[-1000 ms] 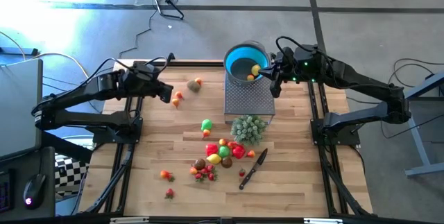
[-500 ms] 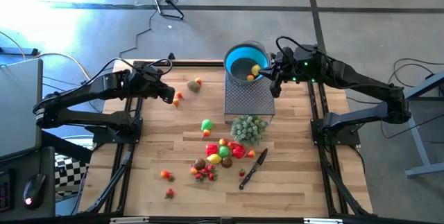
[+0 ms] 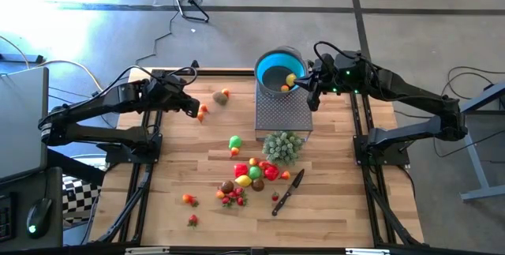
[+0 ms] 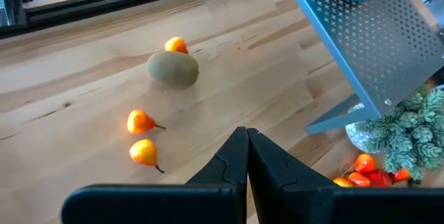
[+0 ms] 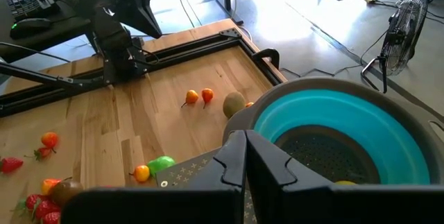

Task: Pick & Place Fruit
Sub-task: Put the brown kiwi into the blue strainer bowl

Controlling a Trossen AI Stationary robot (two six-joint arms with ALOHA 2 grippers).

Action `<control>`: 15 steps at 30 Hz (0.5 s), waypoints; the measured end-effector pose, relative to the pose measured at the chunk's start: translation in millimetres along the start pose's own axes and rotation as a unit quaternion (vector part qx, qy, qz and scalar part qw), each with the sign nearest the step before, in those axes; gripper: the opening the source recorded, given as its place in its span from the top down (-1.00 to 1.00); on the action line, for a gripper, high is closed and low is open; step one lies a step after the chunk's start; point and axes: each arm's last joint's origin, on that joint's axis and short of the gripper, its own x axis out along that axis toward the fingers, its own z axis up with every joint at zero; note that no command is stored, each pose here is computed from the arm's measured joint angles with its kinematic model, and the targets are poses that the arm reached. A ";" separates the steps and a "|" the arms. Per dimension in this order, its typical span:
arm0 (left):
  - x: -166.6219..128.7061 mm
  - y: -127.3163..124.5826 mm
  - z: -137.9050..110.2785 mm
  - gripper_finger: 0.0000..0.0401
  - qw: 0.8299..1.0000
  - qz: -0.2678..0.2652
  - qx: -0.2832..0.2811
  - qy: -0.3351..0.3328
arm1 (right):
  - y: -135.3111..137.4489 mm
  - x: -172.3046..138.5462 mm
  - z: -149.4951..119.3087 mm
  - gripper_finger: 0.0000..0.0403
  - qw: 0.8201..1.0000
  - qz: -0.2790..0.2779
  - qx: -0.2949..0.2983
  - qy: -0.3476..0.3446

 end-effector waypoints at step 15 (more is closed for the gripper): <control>22.7 -6.2 -0.8 0.40 0.999 0.032 0.015 0.032 | 0.0 0.0 -0.2 0.99 1.000 0.000 0.000 0.001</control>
